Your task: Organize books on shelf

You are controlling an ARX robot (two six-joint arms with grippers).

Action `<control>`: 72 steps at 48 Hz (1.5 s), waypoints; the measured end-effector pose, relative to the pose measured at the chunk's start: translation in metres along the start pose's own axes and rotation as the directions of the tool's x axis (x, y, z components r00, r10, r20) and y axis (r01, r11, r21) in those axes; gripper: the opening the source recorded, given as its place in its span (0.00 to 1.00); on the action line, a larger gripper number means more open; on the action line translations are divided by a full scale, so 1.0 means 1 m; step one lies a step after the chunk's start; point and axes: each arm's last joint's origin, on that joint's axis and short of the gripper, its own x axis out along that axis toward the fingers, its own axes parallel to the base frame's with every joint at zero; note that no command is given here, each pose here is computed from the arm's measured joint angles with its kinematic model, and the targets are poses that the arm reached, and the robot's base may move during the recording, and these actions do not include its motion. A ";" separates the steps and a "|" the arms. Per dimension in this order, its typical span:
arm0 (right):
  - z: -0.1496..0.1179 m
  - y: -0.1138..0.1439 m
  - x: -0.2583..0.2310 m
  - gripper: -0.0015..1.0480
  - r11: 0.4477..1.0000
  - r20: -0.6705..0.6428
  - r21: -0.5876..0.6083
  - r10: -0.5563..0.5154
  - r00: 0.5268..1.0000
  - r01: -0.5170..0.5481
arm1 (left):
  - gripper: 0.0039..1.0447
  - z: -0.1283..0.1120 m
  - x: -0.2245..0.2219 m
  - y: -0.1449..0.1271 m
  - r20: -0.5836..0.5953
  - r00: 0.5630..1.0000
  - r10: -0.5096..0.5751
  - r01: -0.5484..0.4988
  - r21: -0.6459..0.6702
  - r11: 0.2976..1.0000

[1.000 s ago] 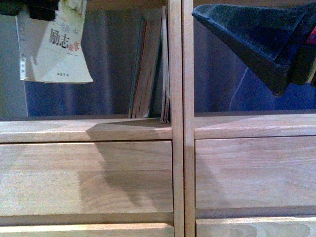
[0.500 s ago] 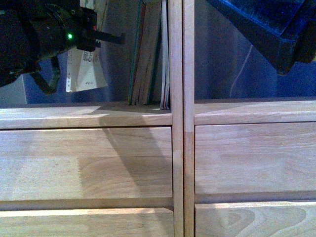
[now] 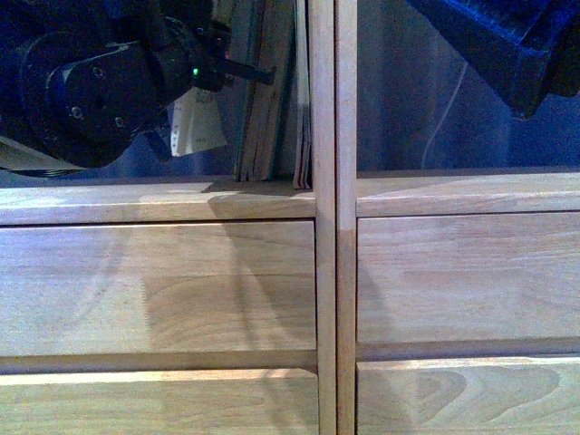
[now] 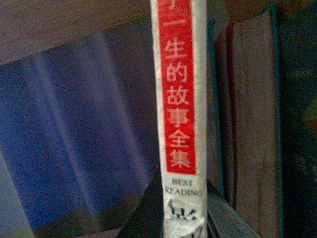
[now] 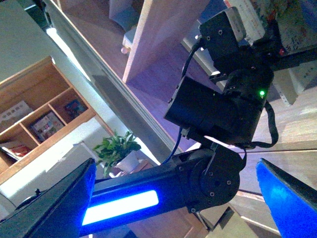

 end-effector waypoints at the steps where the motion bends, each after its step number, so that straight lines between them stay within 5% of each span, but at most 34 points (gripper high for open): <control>1: 0.000 0.000 0.000 0.93 1.000 0.000 0.000 0.000 1.000 0.000 | 0.06 0.001 0.000 -0.001 0.001 1.000 -0.003 0.003 -0.001 1.000; 48: 0.000 0.000 0.000 0.93 1.000 0.000 0.000 0.000 1.000 0.000 | 0.06 -0.029 0.004 0.001 -0.076 0.997 -0.015 0.013 -0.021 1.000; 72: 0.000 0.000 0.000 0.93 1.000 0.000 0.000 0.000 1.000 0.000 | 0.82 -0.043 -0.010 -0.006 -0.076 0.995 -0.067 0.063 -0.054 0.997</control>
